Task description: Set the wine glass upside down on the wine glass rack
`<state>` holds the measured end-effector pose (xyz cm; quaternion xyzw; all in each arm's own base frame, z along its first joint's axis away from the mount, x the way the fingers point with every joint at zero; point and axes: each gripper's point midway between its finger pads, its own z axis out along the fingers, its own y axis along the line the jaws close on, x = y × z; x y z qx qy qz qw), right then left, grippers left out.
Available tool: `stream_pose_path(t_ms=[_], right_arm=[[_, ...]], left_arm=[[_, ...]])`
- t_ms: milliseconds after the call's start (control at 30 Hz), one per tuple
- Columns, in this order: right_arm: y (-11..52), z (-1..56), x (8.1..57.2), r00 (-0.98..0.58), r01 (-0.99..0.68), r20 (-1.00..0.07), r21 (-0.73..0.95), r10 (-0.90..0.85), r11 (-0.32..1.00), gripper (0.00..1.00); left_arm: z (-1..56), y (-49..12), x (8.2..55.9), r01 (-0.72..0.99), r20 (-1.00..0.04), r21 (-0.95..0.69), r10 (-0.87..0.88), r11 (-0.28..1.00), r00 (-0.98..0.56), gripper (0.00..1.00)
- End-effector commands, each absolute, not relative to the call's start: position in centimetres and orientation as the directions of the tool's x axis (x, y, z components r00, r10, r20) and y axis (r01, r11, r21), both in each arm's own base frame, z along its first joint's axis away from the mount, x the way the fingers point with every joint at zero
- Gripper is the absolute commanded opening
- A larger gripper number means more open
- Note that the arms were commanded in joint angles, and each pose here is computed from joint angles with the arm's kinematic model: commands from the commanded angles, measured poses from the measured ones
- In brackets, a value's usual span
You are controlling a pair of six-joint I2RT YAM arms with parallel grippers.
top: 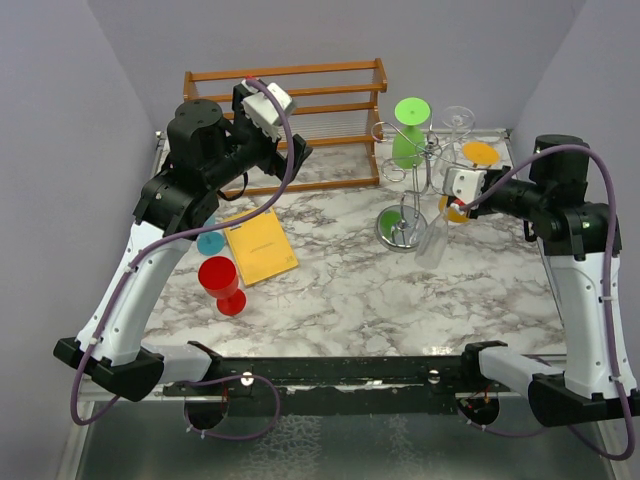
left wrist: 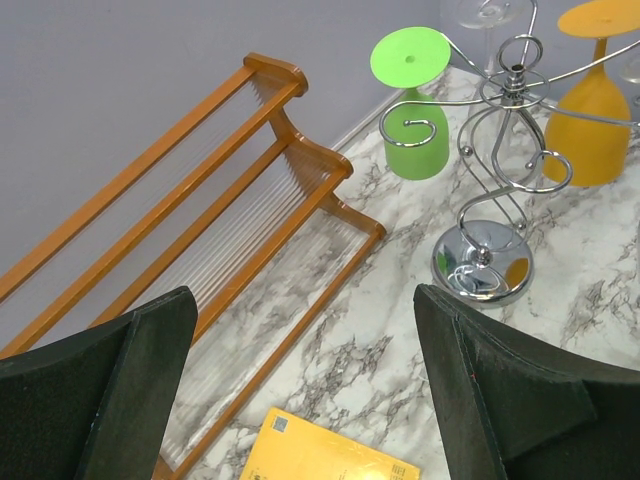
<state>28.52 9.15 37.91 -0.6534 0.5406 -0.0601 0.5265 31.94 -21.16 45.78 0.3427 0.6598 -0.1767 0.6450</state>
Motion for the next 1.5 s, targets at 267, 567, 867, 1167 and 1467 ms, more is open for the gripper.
stream_pose_path(t_ms=[267,567,867,1167,1467], right_arm=[[8.7,37.5,29.6,0.382,-0.629,-0.484,-0.76,-0.787,0.163,0.04],[8.3,36.7,30.4,0.359,-0.632,-0.471,-0.758,-0.806,0.162,0.09],[7.7,37.0,30.3,0.348,-0.621,-0.445,-0.769,-0.825,0.153,0.17],[6.9,36.6,30.1,0.325,-0.62,-0.417,-0.772,-0.849,0.141,0.22],[6.1,36.3,29.9,0.299,-0.613,-0.39,-0.778,-0.871,0.138,0.24]], left_arm=[[46.1,-21.4,31.3,0.704,-0.972,0.216,0.219,0.677,0.087,0.93],[46.0,-21.8,31.5,0.714,-0.972,0.214,0.219,0.667,0.087,0.93],[46.1,-21.8,31.4,0.714,-0.972,0.215,0.218,0.666,0.09,0.93],[46.1,-21.7,31.3,0.714,-0.972,0.217,0.218,0.665,0.092,0.93],[46.1,-21.6,31.2,0.713,-0.97,0.224,0.222,0.665,0.098,0.93]])
